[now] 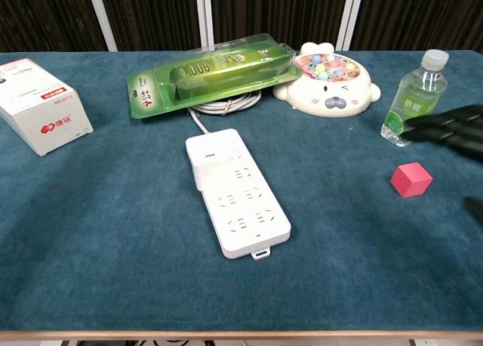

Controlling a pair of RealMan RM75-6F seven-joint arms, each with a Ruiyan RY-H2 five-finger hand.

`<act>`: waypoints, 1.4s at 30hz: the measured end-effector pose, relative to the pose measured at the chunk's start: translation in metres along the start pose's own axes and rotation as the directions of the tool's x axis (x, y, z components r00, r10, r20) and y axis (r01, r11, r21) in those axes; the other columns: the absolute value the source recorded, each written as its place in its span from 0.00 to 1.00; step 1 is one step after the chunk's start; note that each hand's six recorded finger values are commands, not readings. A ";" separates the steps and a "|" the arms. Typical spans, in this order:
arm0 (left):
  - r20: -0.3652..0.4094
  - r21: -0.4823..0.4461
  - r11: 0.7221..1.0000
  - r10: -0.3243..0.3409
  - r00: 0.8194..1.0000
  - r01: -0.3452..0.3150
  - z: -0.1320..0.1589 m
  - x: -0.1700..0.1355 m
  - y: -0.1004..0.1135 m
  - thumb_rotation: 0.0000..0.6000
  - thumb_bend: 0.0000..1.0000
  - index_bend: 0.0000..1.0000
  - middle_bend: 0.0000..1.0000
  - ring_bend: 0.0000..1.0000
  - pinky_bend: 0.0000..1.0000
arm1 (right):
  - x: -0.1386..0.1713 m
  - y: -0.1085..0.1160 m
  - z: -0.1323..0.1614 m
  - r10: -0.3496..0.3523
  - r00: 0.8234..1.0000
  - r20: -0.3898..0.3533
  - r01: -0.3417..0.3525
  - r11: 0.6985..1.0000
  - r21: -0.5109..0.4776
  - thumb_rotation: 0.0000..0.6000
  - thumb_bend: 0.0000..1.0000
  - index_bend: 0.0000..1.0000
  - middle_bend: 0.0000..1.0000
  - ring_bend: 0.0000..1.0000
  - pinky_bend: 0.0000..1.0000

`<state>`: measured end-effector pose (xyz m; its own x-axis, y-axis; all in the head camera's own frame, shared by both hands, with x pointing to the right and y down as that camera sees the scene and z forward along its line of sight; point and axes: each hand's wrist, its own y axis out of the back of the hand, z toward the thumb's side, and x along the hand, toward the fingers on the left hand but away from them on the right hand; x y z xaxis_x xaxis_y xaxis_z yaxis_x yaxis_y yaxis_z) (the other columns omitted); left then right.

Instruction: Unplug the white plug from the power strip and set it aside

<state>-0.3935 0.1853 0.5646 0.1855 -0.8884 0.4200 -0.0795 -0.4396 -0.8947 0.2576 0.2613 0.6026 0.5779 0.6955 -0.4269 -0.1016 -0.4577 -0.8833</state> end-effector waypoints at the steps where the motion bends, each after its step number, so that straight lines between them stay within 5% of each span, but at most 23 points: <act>1: 0.017 0.002 1.000 -0.004 1.000 0.004 0.007 0.005 0.002 1.00 0.00 0.03 0.00 0.00 0.00 | -0.004 -0.002 0.008 0.009 1.000 -0.020 -0.009 1.000 0.001 1.00 0.67 0.00 0.04 0.01 0.07; 11: 0.127 0.040 0.998 -0.060 0.990 0.055 0.056 0.052 0.013 1.00 0.00 0.05 0.02 0.00 0.00 | -0.041 -0.027 0.075 0.083 0.985 -0.152 -0.084 0.996 0.002 1.00 0.67 0.01 0.05 0.03 0.08; 24: 0.211 0.077 0.991 -0.120 0.970 0.106 0.104 0.088 0.007 1.00 0.00 0.05 0.03 0.00 0.00 | -0.074 -0.043 0.099 0.108 0.981 -0.161 -0.114 0.993 -0.028 1.00 0.67 0.01 0.05 0.03 0.09; 42: 0.247 0.112 0.982 -0.174 0.953 0.150 0.121 0.103 -0.007 1.00 0.00 0.07 0.05 0.00 0.00 | -0.102 -0.065 0.127 0.158 0.969 -0.188 -0.166 0.986 -0.030 1.00 0.67 0.01 0.06 0.04 0.09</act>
<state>-0.2550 0.1135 0.5956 0.4328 -0.7377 0.5182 0.0597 -0.5502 -0.8329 0.1027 0.2910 0.6791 0.6963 0.4981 -0.5168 -0.1718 -0.5833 -0.7938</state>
